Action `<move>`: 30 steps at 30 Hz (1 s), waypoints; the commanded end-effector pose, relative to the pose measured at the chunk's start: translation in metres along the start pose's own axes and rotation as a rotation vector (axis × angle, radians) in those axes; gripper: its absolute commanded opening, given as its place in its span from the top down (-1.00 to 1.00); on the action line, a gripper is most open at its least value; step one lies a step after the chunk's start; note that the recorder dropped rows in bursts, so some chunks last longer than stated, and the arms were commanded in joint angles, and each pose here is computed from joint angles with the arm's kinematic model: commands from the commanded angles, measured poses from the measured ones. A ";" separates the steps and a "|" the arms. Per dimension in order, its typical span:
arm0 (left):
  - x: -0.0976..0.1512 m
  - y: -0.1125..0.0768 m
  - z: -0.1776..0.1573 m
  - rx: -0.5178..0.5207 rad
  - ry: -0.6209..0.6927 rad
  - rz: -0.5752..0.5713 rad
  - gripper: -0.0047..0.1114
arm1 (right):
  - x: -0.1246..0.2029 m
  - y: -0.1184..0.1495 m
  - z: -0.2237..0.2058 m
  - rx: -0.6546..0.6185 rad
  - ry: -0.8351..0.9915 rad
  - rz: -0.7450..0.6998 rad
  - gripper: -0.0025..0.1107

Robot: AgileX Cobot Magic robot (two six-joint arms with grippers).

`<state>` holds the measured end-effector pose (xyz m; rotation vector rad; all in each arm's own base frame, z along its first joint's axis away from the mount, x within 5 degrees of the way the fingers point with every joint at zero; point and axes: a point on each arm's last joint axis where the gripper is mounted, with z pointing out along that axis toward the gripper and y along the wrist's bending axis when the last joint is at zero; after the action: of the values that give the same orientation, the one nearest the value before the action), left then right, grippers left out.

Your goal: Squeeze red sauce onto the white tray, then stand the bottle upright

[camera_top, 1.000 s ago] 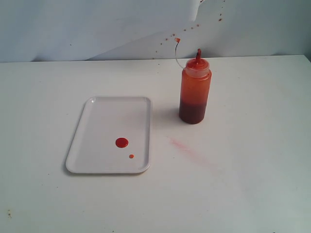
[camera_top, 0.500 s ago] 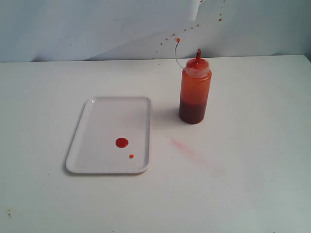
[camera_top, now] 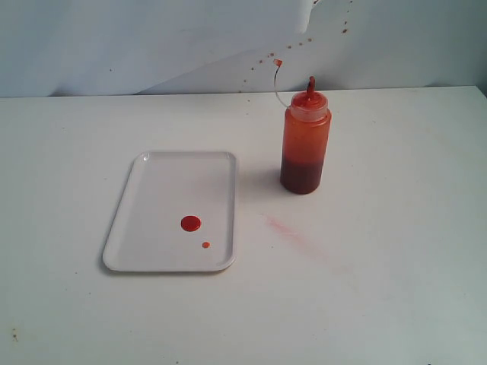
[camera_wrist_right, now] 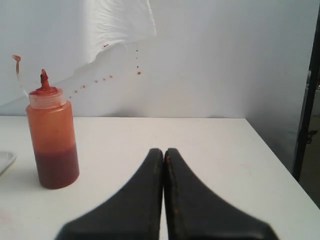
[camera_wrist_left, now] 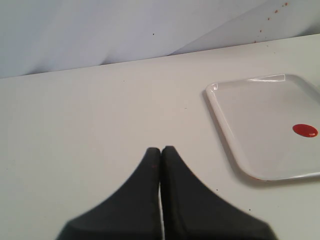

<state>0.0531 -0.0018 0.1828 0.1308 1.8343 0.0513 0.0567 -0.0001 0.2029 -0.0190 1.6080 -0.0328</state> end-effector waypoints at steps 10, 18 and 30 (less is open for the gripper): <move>0.001 0.000 0.000 -0.002 -0.008 0.001 0.92 | 0.013 -0.002 -0.001 0.006 0.130 -0.153 0.96; 0.001 0.000 0.000 -0.002 -0.008 0.001 0.92 | 0.019 -0.002 -0.002 0.006 0.202 -0.173 0.96; 0.001 0.000 0.000 -0.002 -0.008 0.001 0.92 | 0.019 0.002 -0.002 -0.030 0.199 -0.015 0.96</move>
<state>0.0531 -0.0018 0.1828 0.1308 1.8343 0.0513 0.0542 0.0013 0.1850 -0.0532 1.8058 -0.0338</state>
